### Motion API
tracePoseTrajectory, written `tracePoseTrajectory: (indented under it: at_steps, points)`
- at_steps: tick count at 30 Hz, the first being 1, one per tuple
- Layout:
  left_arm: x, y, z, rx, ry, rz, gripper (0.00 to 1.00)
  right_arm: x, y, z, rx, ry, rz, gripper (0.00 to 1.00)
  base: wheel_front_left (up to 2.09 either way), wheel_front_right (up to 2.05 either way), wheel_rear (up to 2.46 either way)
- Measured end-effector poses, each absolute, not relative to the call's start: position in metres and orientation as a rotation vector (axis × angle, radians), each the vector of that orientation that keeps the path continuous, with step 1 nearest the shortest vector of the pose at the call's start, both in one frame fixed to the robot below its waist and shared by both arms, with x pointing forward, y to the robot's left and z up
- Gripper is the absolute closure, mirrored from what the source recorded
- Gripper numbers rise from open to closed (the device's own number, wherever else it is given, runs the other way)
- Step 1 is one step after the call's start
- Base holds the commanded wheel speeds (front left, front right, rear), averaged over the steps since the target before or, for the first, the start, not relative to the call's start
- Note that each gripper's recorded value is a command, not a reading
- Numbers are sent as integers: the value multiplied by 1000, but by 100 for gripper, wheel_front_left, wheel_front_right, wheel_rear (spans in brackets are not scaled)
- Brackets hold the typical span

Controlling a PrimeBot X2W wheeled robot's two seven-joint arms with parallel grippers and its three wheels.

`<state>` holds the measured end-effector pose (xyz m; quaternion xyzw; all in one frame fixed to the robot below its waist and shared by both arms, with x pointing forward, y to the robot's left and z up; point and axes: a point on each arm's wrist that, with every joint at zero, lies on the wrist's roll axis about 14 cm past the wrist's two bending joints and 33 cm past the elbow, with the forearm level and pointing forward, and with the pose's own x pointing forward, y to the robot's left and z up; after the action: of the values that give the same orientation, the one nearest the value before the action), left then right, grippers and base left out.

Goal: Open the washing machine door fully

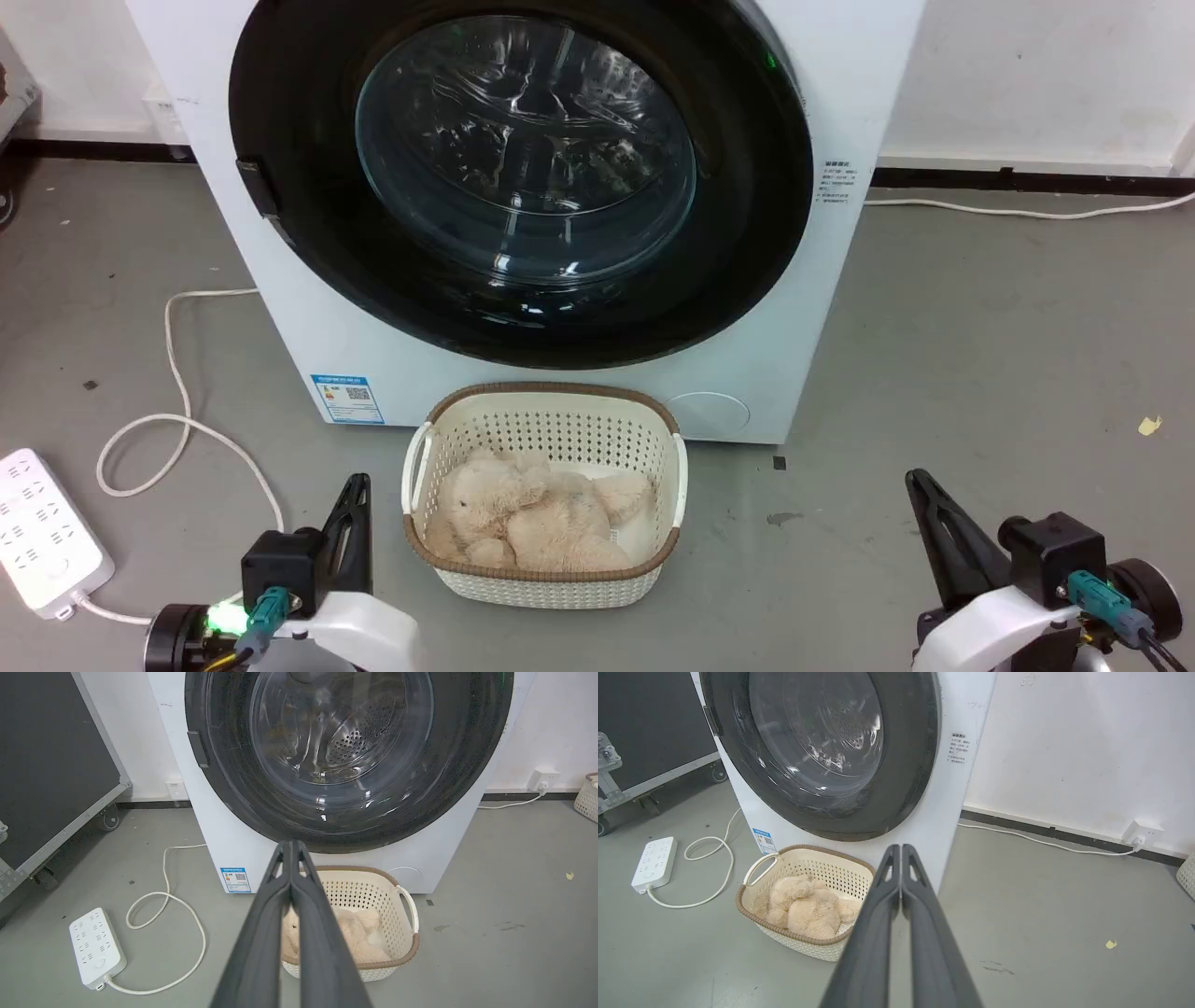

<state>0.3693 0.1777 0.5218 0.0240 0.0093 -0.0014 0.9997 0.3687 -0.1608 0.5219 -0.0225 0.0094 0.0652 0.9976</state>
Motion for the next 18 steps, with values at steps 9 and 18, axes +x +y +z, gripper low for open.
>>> tracePoseTrajectory:
  at_steps: [9, 18]
  points:
    - [369, 178, 522, 48, 19, -3, 100, 369, -161, 522, -45, 19, 131, 100, 0, 0, 0]
    - [369, 178, 522, 48, 19, -3, 100, 369, -161, 522, -45, 19, 131, 100, 0, 0, 0]
